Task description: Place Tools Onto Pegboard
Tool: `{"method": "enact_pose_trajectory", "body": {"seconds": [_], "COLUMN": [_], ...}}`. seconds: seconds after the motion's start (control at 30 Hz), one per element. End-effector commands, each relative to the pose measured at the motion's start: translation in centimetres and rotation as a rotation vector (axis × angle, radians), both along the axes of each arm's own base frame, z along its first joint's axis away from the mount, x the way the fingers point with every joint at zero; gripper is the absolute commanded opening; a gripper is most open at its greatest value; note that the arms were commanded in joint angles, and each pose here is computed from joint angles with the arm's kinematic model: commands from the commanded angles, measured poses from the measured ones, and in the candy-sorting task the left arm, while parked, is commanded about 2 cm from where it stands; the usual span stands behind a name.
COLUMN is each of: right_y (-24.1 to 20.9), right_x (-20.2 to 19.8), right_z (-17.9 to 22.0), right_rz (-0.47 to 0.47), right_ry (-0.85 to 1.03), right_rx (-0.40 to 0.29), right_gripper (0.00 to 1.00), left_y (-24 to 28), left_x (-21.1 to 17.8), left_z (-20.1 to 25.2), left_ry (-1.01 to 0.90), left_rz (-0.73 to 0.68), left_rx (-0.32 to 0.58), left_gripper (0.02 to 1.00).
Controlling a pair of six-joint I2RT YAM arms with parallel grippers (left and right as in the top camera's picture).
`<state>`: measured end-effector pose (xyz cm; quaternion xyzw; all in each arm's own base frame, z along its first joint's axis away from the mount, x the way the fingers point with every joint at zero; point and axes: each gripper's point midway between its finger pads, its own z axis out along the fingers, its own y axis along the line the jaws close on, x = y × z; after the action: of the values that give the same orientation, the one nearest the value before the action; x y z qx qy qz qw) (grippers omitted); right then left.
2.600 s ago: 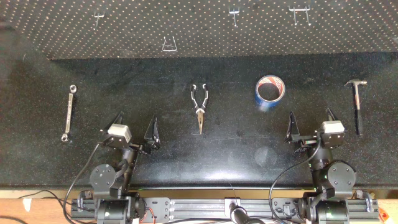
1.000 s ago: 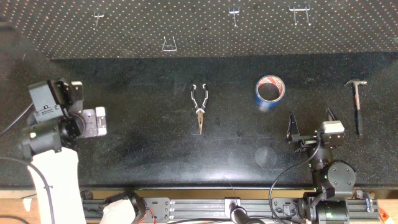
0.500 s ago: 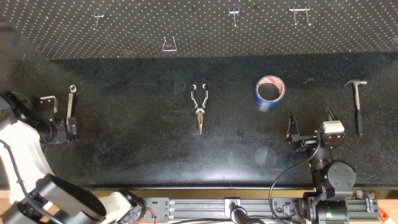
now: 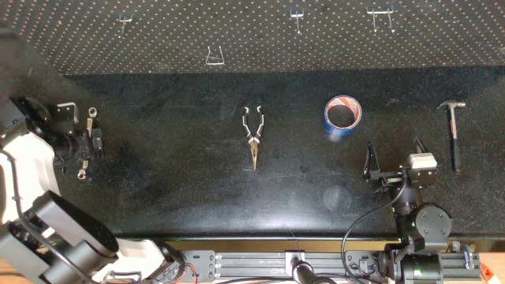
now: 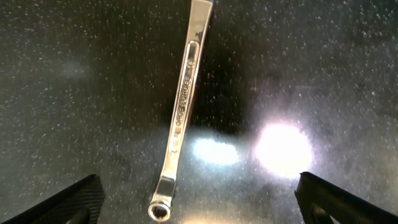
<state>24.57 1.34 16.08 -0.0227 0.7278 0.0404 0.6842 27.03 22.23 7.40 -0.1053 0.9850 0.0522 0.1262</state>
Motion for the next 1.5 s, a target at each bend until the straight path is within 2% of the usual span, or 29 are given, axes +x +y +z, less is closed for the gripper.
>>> {"method": "enact_pose_trajectory", "body": {"seconds": [0.03,0.1,0.37,0.87,1.07,1.5], "right_y": [-0.2,-0.2,-0.2,-0.2,-0.2,-0.2], "right_x": [0.0,0.0,0.0,0.0,0.0,0.0], "right_z": [-0.1,-0.1,-0.1,-0.1,-0.1,-0.1], "right_rz": [-0.008,-0.008,-0.008,-0.008,-0.008,-0.008], "right_ry": [0.001,0.001,0.001,0.001,0.001,0.001], "right_rx": [0.011,0.011,0.011,0.011,0.011,0.011], "right_gripper": [0.976,0.974,0.976,0.976,0.976,0.974], "left_y": [1.0,1.2,1.2,2.2,2.0,2.1], "left_x": [1.6,1.9,2.5,3.9,3.7,4.1], "left_z": [-0.1,-0.3,-1.9,-3.6,-5.3,-5.2], "left_ry": [-0.010,0.002,0.013,-0.018,0.013,-0.010], "left_rz": [0.016,-0.056,-0.148,-0.131,-0.125,-0.088], "left_rx": [-0.026,-0.011,-0.026,-0.017,-0.050,-0.058], "left_gripper": [0.993,0.993,0.993,0.993,0.996,0.993]}}
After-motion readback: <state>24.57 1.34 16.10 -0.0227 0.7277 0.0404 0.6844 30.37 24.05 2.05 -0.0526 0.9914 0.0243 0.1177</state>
